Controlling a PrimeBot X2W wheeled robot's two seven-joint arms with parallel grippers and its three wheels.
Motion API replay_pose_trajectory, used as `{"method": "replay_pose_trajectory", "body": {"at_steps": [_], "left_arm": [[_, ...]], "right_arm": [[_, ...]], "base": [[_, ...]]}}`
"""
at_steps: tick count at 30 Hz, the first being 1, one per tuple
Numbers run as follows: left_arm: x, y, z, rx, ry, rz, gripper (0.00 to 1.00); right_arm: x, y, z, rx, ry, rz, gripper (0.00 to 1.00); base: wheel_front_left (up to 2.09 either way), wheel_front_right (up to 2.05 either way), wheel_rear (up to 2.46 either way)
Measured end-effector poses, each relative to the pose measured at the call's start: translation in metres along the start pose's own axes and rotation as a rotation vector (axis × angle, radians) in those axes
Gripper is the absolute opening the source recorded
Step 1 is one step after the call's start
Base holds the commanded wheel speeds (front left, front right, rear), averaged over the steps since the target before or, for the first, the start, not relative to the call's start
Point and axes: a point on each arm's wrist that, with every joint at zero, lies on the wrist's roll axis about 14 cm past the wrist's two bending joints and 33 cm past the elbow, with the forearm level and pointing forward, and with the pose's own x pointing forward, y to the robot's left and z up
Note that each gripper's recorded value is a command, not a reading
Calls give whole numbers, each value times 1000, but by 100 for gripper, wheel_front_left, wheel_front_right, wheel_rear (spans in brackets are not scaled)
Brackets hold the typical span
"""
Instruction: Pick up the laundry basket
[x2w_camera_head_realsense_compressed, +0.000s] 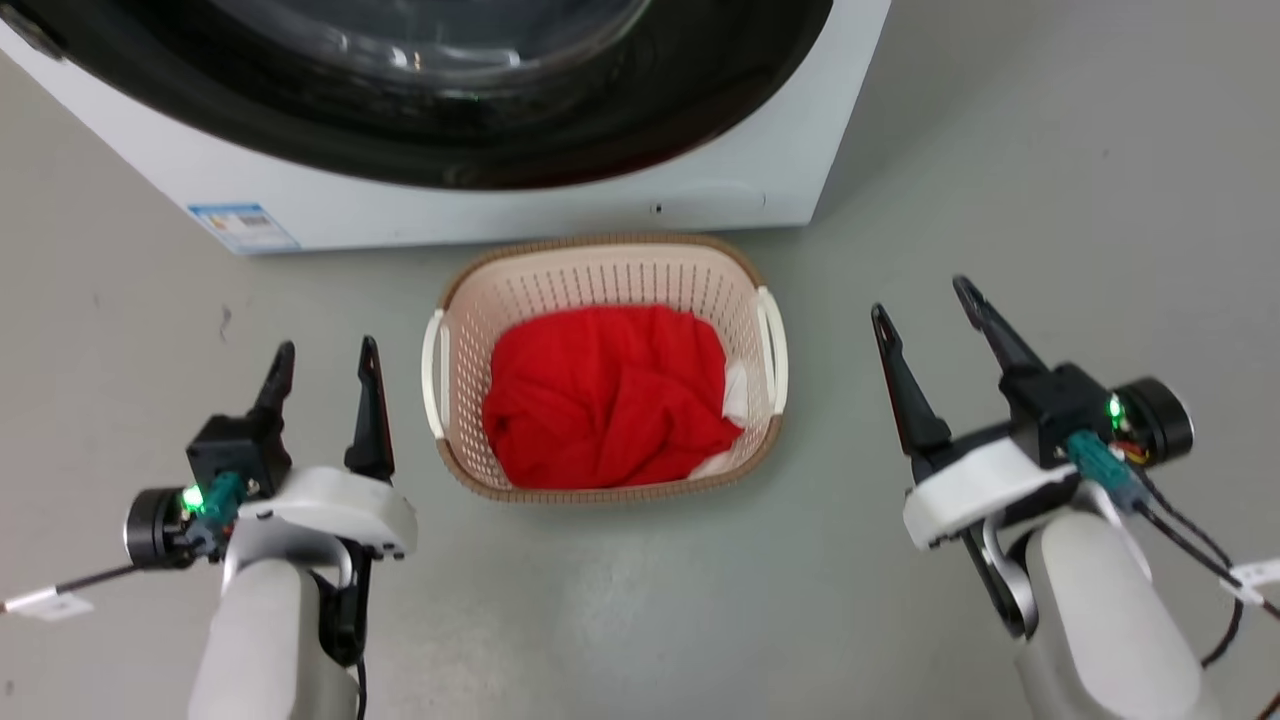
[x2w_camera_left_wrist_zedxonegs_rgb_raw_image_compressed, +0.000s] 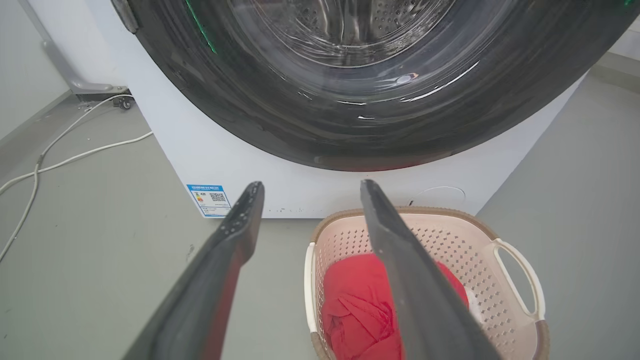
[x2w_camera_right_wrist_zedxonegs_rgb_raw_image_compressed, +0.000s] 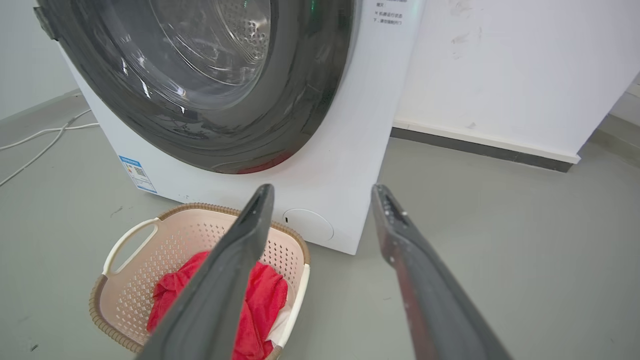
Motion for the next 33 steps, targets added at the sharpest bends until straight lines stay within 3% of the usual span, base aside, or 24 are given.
{"method": "replay_pose_trajectory", "body": {"at_steps": [13,20,33], "left_arm": [[56,13,-84,11,205,4,100],[79,19,-134,20,321,6,100],[108,26,-189,64,447,-21,100]], "right_arm": [[58,15,-93,-25,199,106,100],[78,25,-154,-54,335,177,100],[97,35,-228,-69,495,253,100]], "base": [[0,0,0],[0,0,0],[0,0,0]]}}
